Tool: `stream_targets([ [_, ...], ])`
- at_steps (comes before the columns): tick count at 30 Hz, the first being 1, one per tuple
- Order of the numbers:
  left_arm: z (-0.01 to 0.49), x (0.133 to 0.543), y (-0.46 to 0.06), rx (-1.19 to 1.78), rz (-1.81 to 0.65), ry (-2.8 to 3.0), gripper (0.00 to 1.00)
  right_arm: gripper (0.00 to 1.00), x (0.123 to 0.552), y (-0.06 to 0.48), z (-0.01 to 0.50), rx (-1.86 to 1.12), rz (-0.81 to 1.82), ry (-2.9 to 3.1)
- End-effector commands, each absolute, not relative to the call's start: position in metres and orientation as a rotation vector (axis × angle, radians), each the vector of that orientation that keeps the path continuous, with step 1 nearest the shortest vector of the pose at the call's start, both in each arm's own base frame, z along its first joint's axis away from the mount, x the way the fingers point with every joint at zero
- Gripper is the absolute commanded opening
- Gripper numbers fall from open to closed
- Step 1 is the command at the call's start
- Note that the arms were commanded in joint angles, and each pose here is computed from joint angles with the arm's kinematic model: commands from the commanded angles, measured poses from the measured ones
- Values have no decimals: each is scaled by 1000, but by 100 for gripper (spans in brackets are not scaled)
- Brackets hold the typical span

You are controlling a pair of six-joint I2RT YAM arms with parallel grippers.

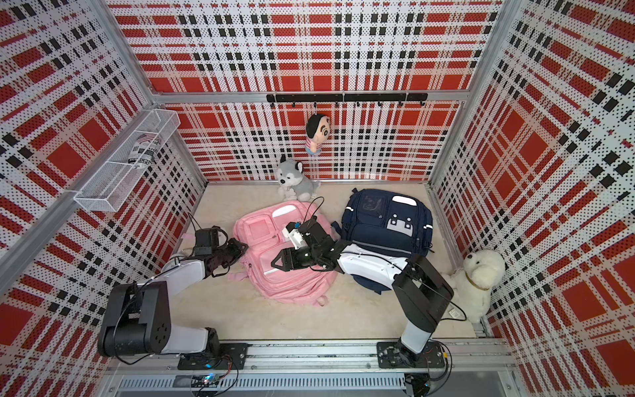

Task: Zip up the backpack
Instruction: Adjust the backpack at the center of the board.

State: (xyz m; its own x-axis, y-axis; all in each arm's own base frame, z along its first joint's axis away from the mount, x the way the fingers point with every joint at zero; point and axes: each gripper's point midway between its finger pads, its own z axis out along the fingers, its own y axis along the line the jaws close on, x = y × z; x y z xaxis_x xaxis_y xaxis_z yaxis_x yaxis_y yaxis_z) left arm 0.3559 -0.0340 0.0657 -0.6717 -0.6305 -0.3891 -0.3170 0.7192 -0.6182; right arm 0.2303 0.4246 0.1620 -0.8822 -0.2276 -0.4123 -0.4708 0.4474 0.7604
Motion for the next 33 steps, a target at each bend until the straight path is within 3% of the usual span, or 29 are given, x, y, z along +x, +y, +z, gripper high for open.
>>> stream_targets([
  [1, 70, 354, -44, -666, -725, 2317, 16, 57, 215, 451, 166, -646, 1515, 2458],
  [12, 77, 349, -61, -618, -791, 2297, 3, 55, 192, 508, 127, -567, 1595, 2597],
  [33, 98, 345, -81, -551, -893, 2256, 3, 56, 204, 531, 80, -260, 1561, 2660],
])
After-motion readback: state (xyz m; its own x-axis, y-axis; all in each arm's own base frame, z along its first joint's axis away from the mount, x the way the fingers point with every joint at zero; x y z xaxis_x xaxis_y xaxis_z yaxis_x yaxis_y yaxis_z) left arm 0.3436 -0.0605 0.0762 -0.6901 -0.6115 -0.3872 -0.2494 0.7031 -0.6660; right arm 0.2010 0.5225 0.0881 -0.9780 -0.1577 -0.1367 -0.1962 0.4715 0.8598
